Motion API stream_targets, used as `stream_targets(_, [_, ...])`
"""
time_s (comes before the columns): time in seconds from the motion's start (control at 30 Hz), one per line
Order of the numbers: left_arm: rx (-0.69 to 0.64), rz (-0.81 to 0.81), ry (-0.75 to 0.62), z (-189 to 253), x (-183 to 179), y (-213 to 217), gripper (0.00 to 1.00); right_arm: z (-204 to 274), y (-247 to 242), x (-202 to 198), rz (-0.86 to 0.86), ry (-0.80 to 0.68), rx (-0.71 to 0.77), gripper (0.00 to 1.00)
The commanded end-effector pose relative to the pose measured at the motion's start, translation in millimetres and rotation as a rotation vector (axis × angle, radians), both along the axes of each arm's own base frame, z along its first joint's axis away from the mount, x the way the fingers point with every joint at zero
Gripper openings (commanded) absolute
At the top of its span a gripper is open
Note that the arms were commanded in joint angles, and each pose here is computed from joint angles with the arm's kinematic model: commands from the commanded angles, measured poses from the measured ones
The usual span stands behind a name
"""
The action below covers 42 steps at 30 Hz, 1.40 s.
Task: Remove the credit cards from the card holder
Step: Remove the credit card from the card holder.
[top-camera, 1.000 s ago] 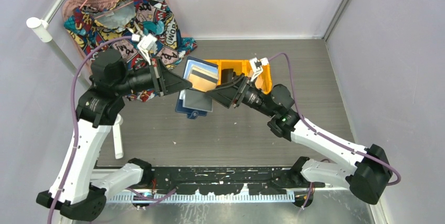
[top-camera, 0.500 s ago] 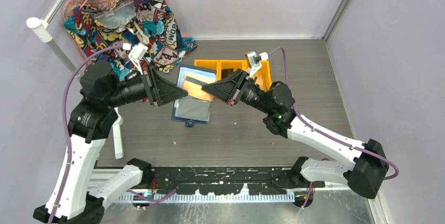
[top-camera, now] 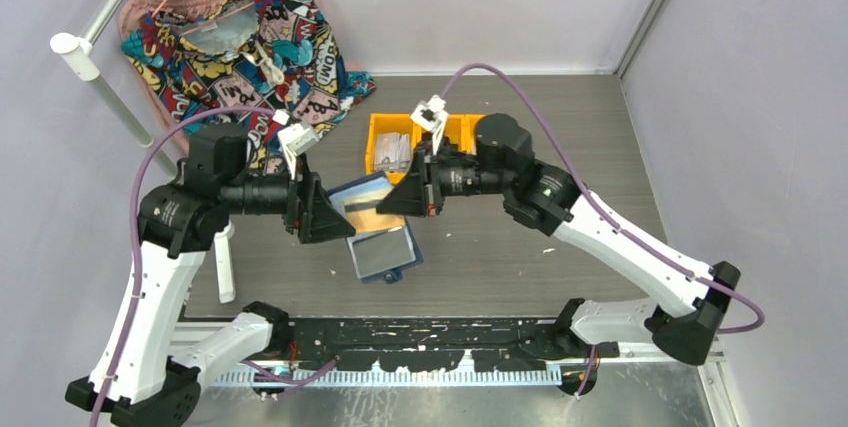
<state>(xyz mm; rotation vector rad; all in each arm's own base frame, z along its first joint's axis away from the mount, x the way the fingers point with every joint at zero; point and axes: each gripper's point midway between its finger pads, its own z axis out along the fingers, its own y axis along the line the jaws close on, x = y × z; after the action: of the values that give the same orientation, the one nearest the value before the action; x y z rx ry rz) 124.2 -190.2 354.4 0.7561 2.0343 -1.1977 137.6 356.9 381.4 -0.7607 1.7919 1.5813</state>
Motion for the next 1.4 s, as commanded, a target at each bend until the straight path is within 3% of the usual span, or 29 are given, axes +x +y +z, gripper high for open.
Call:
stream_targets(0.0, [0.029,-0.156,-0.049,-13.5,-20.3,2.1,0.71,-21.8,2.1,-30.7,0.167,-0.037,-0.156,0.01])
stream_targets(0.2, [-0.003,-0.228,0.003,-18.2,-34.4,-0.5,0.64,-22.6,22.3,-45.6,0.256,-0.066,-0.208,0.01])
stream_targets(0.5, [-0.016,-0.289,0.072,-32.7,-57.5,3.2,0.42,-7.5,37.2,-57.4,0.336,-0.076,-0.158,0.01])
stream_targets(0.63, [-0.061,-0.282,0.080,-26.1,-58.4,-0.8,0.25,-6.0,44.2,-58.4,0.354,-0.067,-0.144,0.03])
stream_targets(0.73, [-0.080,-0.245,0.047,-22.5,-51.6,-3.2,0.08,1.9,48.6,-57.4,0.345,-0.054,-0.098,0.14])
stream_targets(0.8, [-0.089,-0.203,0.021,-19.8,-45.8,-3.9,0.00,6.7,49.4,-56.4,0.329,-0.047,-0.062,0.29])
stream_targets(0.93, [-0.117,-0.075,-0.046,-8.3,-26.7,-4.6,0.00,13.7,41.6,-51.4,0.284,-0.002,0.012,0.55])
stream_targets(1.03, [-0.161,-0.035,-0.031,3.2,-20.9,-7.7,0.00,8.4,30.0,-49.6,0.247,0.008,0.042,0.63])
stream_targets(1.17, [-0.198,-0.026,-0.014,14.8,-22.8,-9.6,0.00,7.0,10.6,-50.3,0.215,0.021,0.084,0.63])
stream_targets(1.27, [-0.214,-0.033,0.007,18.2,-27.5,-10.0,0.00,15.5,-2.1,-50.3,0.200,0.010,0.133,0.57])
stream_targets(1.37, [-0.219,-0.038,0.014,17.8,-30.7,-9.8,0.00,18.4,-5.6,-50.9,0.208,0.004,0.130,0.33])
